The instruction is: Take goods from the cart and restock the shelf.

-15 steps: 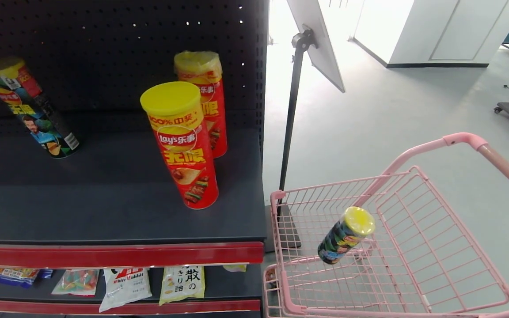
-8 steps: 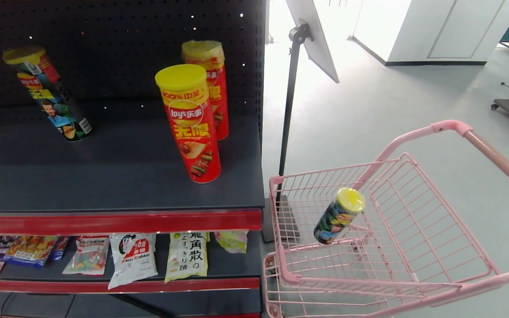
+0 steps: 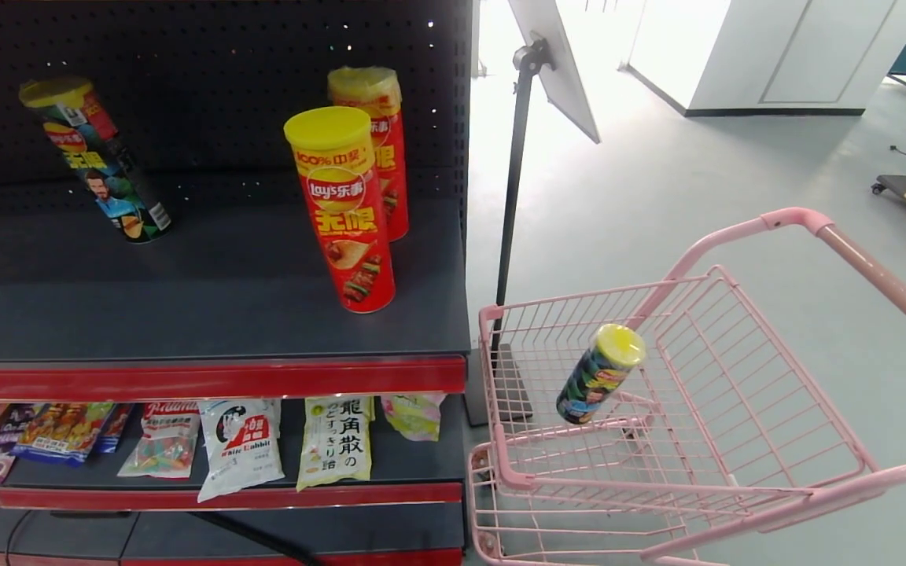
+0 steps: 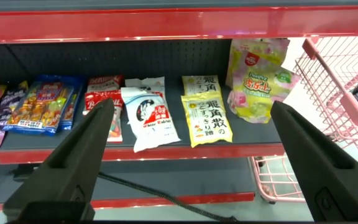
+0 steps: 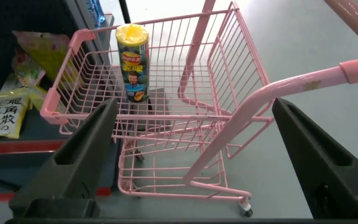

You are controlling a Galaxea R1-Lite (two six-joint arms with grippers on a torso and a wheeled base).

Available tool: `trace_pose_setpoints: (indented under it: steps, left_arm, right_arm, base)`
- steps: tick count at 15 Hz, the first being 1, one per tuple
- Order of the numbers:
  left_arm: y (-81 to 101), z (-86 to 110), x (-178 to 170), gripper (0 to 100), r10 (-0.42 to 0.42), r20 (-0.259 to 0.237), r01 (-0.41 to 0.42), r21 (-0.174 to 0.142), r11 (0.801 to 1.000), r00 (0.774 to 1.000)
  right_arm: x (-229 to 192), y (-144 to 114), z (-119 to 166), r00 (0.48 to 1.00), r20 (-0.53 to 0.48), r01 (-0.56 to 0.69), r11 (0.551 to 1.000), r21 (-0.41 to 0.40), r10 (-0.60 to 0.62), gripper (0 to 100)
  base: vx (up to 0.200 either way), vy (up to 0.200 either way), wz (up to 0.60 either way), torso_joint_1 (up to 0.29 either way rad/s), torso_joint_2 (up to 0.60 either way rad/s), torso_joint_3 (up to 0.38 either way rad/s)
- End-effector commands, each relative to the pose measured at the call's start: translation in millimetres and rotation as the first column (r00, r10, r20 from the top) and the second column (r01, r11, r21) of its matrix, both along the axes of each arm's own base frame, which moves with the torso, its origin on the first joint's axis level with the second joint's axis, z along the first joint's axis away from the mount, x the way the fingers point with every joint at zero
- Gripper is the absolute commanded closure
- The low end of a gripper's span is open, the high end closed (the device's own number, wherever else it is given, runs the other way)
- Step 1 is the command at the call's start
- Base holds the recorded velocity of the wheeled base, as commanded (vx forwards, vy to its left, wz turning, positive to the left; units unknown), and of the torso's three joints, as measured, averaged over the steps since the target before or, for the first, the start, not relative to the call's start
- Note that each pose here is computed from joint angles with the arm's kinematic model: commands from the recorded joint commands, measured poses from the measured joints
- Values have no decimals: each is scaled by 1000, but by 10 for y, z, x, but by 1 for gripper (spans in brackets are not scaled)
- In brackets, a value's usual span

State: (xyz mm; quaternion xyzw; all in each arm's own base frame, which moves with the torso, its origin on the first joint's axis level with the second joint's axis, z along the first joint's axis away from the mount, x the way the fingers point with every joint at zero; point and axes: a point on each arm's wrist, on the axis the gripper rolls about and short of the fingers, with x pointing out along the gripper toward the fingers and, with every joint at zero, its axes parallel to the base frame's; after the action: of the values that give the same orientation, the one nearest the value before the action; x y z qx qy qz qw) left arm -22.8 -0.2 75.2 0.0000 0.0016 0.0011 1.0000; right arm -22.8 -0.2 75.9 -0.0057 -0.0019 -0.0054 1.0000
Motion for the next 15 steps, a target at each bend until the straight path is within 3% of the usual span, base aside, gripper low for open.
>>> trace_pose_setpoints:
  steps: [1,15]
  left_arm:
    - [0,0,0,0,1,0,-1,0,1000,1000]
    - [0,0,1,0,1,-1,-1,0,1000,1000]
  right_arm:
    - [1,0,1,1000,-1,0,1000,-1,0,0]
    - [1,0,1,1000,-1,0,1000,1,0,0]
  base:
    - [0,0,0,0,0,0]
    - [0,0,0,0,0,0]
